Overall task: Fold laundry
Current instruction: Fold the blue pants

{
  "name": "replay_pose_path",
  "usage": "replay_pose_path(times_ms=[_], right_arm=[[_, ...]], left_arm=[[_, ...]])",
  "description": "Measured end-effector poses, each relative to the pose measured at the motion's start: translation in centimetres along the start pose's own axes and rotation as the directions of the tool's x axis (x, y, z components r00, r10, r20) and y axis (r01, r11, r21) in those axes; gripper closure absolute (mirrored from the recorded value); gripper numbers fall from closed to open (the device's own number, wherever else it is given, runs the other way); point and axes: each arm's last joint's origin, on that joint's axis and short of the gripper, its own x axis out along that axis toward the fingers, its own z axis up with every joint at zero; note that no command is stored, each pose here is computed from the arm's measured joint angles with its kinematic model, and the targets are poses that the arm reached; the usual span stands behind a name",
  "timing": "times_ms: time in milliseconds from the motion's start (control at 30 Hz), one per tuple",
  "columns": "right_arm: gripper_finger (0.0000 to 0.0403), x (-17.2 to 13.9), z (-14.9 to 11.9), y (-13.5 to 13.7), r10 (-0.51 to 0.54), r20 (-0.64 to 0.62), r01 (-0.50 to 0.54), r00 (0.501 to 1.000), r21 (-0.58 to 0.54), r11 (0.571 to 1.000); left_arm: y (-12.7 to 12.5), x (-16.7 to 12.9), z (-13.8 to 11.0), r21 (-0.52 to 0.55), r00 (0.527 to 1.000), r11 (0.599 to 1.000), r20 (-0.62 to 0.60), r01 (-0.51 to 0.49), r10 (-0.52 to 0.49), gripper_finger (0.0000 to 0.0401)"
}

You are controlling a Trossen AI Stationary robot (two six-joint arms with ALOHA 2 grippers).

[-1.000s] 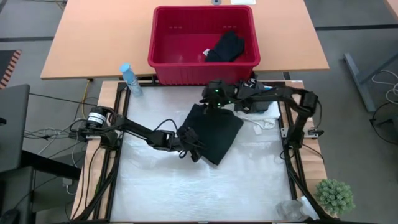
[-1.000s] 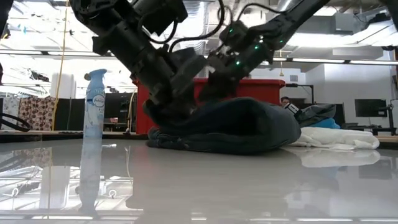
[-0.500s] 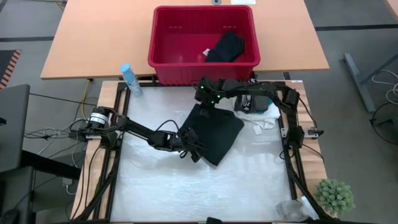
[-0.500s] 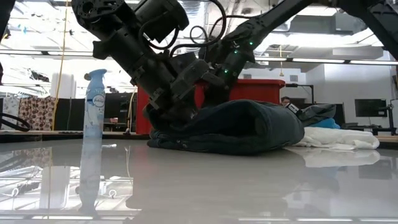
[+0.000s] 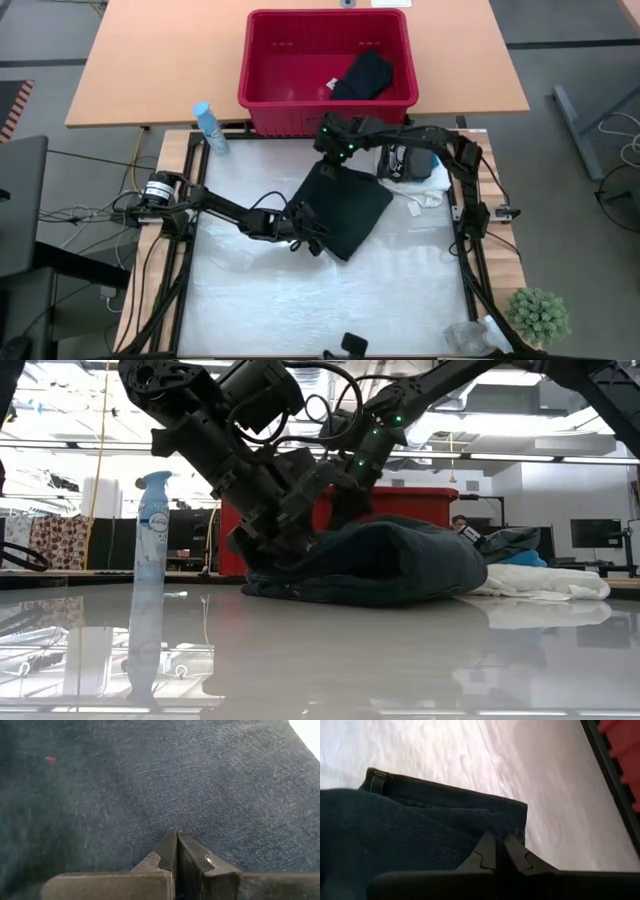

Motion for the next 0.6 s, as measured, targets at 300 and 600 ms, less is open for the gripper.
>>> replay_pose_path(times_ms=[300,600], right_arm=[[0.0307,0.0,-0.8,-2.2,-0.054,-0.056,0.060,0.997,0.096,0.994],[0.0295,-6.0,-2.0,-4.6,0.021,-0.071,-0.016,0.997,0.073,0.997]], left_arm=[[0.2,0.0,-0.2,-0.029,1.000,0.999,-0.020,-0.019,0.018,0.0401],[0.3,-0.1,-0.7,0.003,0.997,0.999,-0.075,-0.032,0.033,0.0401]])
